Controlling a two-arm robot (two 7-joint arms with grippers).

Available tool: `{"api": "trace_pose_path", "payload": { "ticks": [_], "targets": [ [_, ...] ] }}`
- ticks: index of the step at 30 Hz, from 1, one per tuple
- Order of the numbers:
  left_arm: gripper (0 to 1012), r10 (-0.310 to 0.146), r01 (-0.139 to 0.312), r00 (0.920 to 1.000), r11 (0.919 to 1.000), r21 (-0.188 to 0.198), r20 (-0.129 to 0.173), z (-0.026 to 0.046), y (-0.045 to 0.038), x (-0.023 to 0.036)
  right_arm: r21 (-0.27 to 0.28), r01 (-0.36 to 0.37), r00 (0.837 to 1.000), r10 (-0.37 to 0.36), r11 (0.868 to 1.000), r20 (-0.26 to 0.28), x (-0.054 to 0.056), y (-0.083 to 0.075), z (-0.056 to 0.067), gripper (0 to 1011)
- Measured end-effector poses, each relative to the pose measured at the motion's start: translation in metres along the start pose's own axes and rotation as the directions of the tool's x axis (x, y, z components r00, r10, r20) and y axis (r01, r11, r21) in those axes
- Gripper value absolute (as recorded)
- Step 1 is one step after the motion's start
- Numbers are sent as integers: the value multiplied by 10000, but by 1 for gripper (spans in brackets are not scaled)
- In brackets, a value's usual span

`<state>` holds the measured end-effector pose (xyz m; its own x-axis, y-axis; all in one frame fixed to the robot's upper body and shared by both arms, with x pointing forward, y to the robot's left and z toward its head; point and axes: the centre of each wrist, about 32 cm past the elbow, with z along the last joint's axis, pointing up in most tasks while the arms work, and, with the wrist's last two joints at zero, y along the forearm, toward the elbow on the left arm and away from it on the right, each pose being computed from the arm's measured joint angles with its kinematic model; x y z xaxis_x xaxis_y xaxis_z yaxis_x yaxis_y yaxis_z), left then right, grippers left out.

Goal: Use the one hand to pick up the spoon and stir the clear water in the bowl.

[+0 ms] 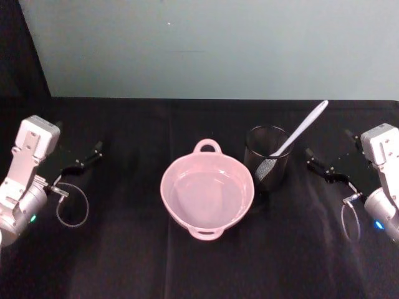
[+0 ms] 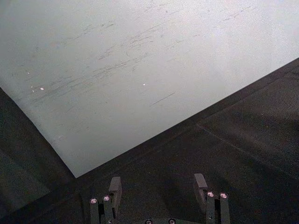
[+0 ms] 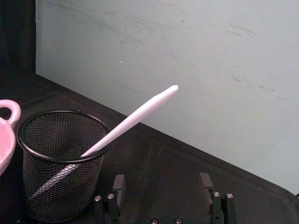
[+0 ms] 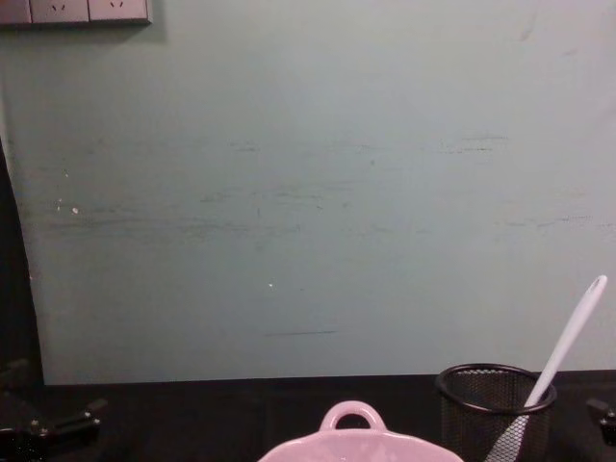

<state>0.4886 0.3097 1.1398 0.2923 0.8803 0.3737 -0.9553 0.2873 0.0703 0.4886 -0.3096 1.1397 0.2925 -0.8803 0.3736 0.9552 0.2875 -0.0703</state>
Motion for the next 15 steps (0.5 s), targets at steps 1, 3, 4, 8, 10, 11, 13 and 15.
{"api": "trace_pose_path", "payload": {
  "ticks": [1, 3, 4, 8, 10, 11, 13, 15],
  "targets": [
    [1011, 0, 0, 10000, 10000, 0, 1, 0, 0, 0, -1, 0, 10000, 0, 10000, 0, 0, 0, 0, 1003],
    [1011, 0, 0, 10000, 10000, 0, 1, 0, 0, 0, 0, 0, 10000, 0, 10000, 2, 1, 0, 0, 1003],
    [1011, 0, 0, 10000, 10000, 0, 0, 0, 0, 0, 0, 0, 10000, 0, 10000, 3, 1, 0, 0, 1003],
    [1011, 0, 0, 10000, 10000, 0, 0, 0, 0, 0, 0, 1, 10000, -1, 10000, 2, 1, 0, 0, 1003],
    [1011, 0, 0, 10000, 10000, 0, 0, 0, 0, 0, 0, 2, 10000, -2, 10000, 2, 1, 0, 0, 1003],
    [1011, -1, 1, 10000, 10000, 0, 1, 0, 0, 0, 0, 1, 10000, -1, 10000, 3, 1, 0, 0, 1003],
    [1011, -1, 1, 10000, 10000, 0, 0, 0, 0, 0, 0, 2, 10000, -2, 10000, 2, 1, 0, 1, 1003],
    [1011, -1, 1, 10000, 10000, 0, 0, 0, 0, 0, -1, 2, 10000, -2, 10000, 3, 1, 0, 0, 1003]
  ]
}}
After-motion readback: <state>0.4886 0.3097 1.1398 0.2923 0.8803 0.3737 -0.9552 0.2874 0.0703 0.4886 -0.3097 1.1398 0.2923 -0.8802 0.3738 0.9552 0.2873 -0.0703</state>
